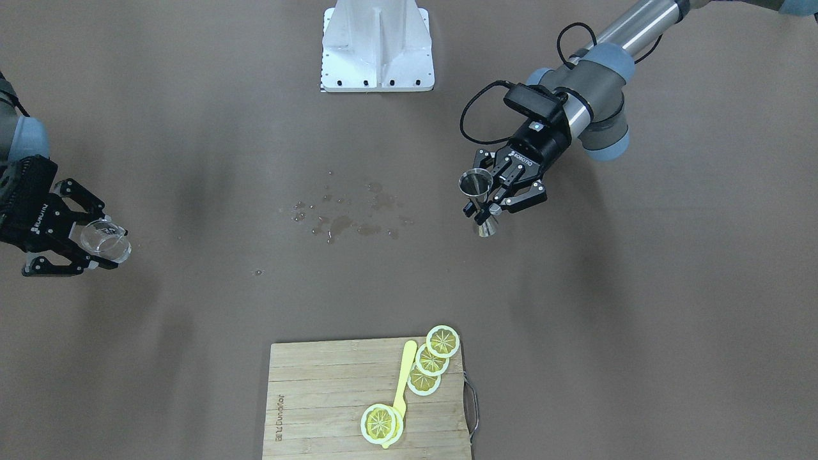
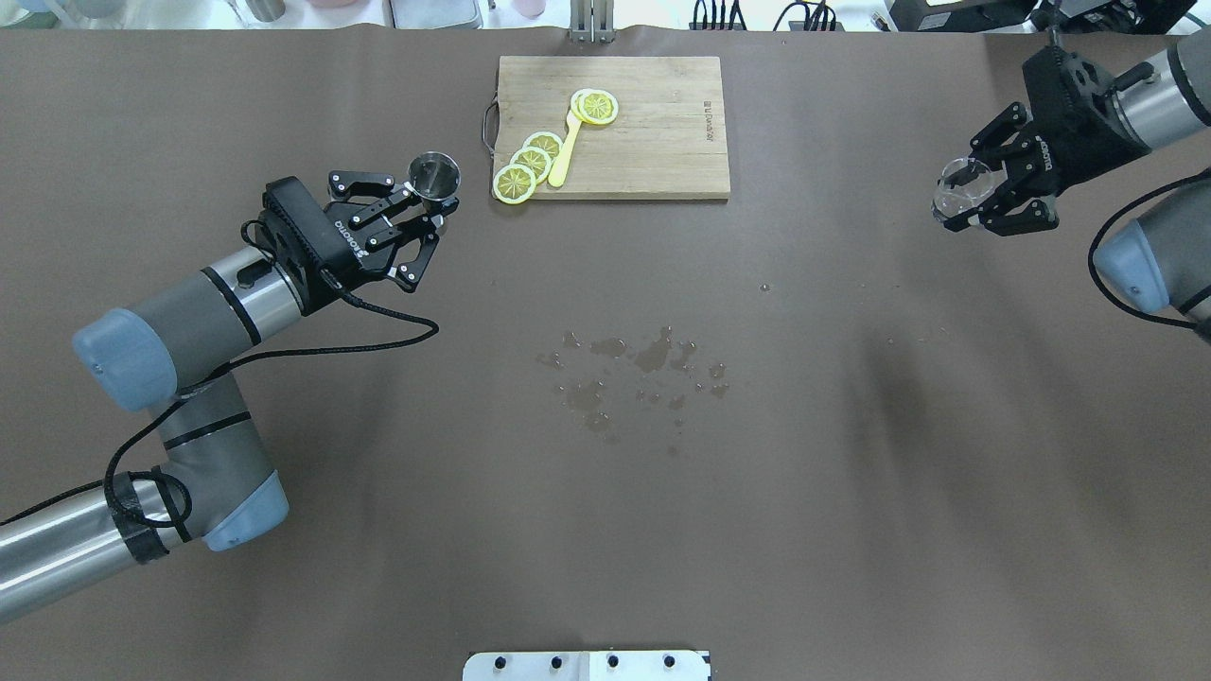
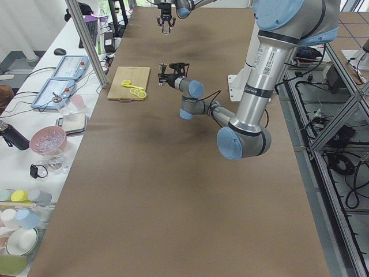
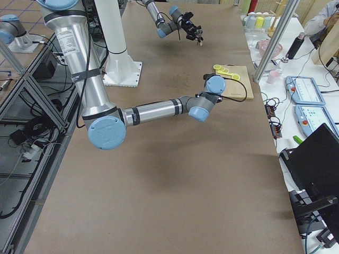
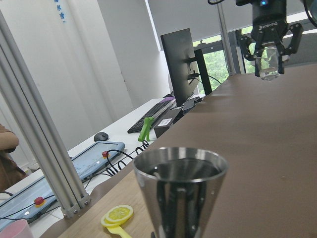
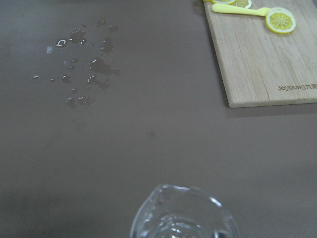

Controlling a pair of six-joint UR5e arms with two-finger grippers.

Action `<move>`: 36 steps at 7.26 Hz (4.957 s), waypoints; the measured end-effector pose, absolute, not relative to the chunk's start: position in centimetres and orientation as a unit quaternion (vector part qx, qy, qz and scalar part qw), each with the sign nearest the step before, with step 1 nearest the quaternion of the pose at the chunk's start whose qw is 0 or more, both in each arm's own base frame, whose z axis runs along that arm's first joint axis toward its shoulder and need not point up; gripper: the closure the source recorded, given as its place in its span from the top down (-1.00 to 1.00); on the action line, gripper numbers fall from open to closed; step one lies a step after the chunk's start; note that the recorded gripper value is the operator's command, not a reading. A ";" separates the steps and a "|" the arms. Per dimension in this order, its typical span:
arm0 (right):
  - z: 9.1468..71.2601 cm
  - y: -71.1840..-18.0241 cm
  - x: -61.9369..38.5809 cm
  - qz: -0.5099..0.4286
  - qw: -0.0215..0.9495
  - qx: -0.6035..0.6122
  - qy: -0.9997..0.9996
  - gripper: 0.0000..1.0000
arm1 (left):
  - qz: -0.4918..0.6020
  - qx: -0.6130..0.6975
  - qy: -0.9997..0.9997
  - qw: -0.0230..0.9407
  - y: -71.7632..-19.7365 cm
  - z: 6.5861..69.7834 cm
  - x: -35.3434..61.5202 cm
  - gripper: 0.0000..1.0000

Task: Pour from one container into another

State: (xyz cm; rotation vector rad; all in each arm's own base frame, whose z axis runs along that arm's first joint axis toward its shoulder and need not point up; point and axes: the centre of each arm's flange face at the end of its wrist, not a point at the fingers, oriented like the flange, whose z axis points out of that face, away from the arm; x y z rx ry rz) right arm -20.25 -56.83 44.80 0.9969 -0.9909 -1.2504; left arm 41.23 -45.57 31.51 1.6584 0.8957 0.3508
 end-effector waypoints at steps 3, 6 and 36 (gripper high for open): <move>48.9 -55.1 -19.3 -0.493 0.619 0.431 -0.434 -1.00 | 0.078 0.676 0.395 0.617 -46.5 34.8 38.5 -1.00; 52.1 -54.1 -20.6 -0.438 0.644 0.436 -0.451 -1.00 | -0.017 0.650 0.385 0.655 -47.6 38.4 35.3 -1.00; 55.2 -50.2 -31.7 -0.399 0.646 0.437 -0.483 0.81 | -0.352 0.590 0.219 0.693 -44.1 39.8 52.4 -1.00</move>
